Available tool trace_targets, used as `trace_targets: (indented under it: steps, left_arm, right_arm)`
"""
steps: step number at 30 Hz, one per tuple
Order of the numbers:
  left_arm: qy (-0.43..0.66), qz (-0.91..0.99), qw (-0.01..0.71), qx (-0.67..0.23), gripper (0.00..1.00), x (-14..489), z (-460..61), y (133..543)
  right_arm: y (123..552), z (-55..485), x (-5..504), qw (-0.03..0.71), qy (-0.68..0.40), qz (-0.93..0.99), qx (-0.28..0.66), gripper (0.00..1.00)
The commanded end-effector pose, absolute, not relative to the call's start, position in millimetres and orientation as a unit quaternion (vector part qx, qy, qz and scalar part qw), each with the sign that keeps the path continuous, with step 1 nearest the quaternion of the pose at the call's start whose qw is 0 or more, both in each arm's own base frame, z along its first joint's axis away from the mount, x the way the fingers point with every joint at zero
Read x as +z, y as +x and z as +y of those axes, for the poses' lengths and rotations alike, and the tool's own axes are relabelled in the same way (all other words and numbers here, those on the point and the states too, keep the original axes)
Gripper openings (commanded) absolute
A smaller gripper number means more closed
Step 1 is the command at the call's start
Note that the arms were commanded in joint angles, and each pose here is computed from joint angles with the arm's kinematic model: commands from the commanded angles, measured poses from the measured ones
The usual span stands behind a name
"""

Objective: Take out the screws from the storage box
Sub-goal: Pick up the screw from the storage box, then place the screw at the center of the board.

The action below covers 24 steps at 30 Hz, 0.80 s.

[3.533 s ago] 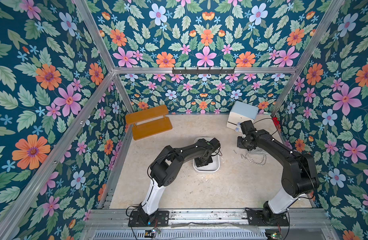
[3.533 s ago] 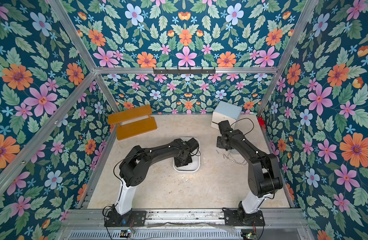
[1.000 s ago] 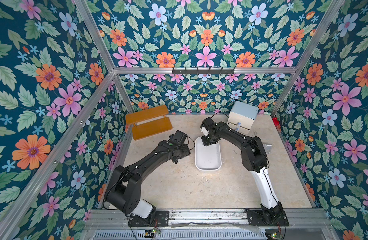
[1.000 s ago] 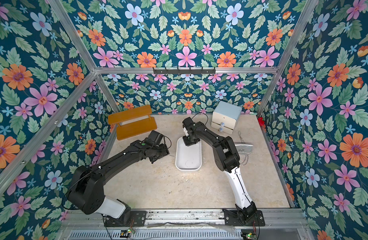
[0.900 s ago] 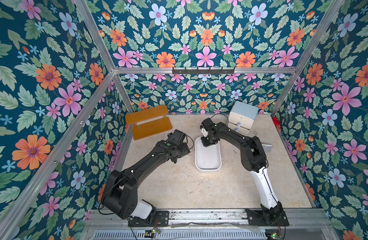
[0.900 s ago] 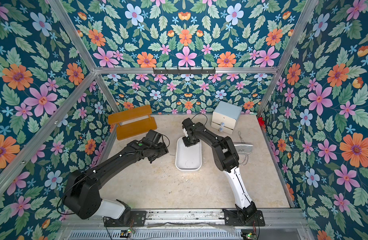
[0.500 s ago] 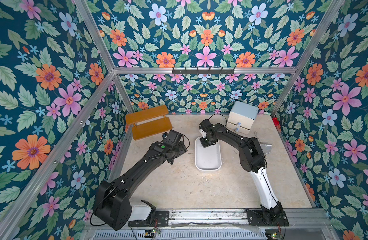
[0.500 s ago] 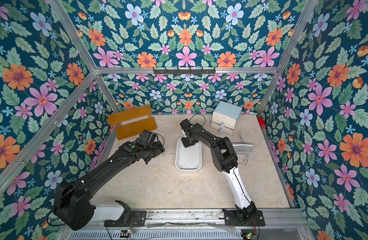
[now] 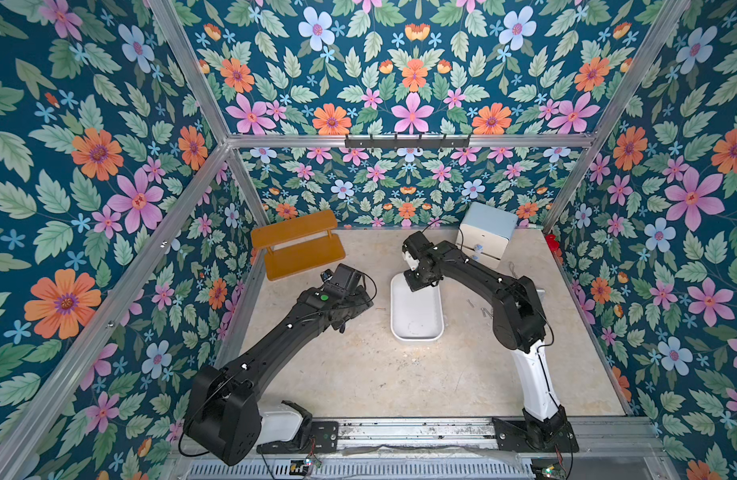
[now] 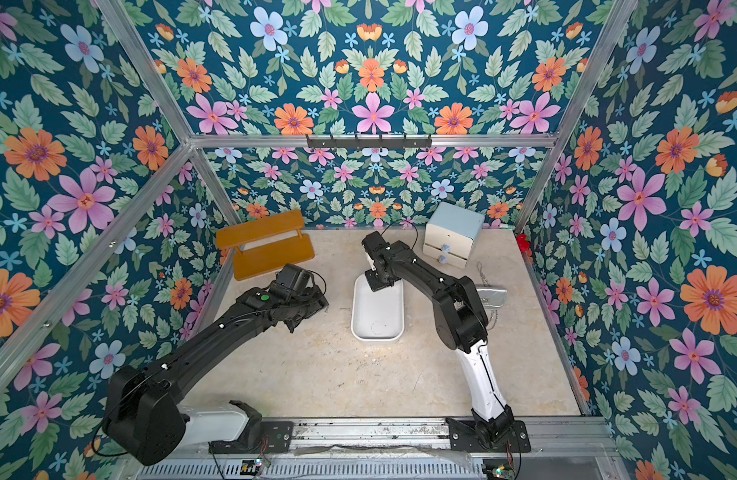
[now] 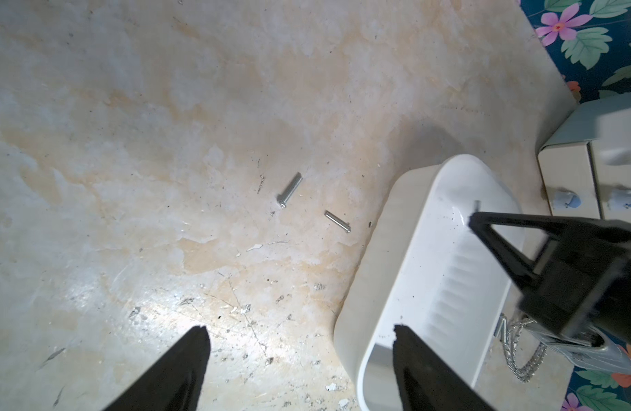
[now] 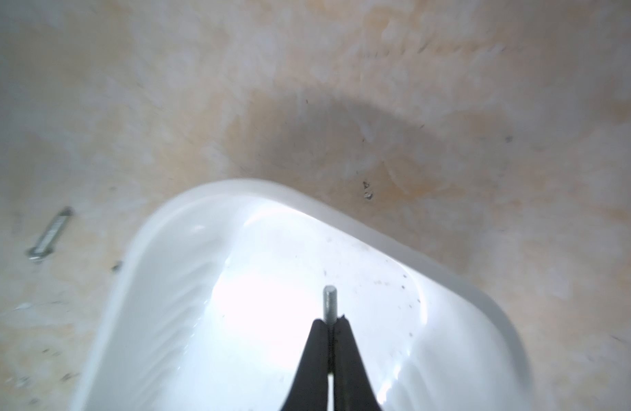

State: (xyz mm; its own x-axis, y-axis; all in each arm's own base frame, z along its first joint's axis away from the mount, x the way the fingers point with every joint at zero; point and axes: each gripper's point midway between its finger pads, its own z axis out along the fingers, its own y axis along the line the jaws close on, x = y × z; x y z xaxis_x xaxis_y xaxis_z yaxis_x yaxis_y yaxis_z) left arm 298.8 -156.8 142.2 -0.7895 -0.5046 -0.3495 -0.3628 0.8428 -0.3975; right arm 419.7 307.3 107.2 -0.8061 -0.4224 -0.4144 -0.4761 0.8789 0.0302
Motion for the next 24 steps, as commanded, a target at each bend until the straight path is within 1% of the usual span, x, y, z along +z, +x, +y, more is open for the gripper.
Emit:
trace_targets:
  steps: [1,5,10,13,17,21,24]
  left_arm:
    - [-0.231,0.931,0.226,-0.167,0.9,140,-163,306]
    - [-0.232,0.925,0.24,-0.181,0.91,143,-167,312]
    - [-0.228,0.917,0.261,-0.199,0.94,157,-174,323]
    - [-0.224,0.92,0.254,-0.196,0.95,158,-177,325]
    - [-0.222,0.922,0.251,-0.192,0.99,158,-176,323]
    - [-0.239,0.921,0.256,-0.173,0.99,159,-165,318]
    - [-0.259,0.916,0.267,-0.153,0.99,162,-151,313]
  right_arm:
    - [415,288,151,0.24,-0.216,0.945,0.054,0.0]
    - [403,246,181,0.276,-0.171,0.944,0.057,0.0]
    - [380,163,161,0.266,-0.076,0.96,0.043,0.0]
    - [366,134,143,0.26,-0.059,0.964,0.007,0.0]
    - [355,120,114,0.235,-0.043,0.971,0.002,0.0]
    - [350,121,82,0.206,-0.03,0.978,0.01,0.0]
    - [351,122,68,0.198,-0.022,0.98,0.013,0.0]
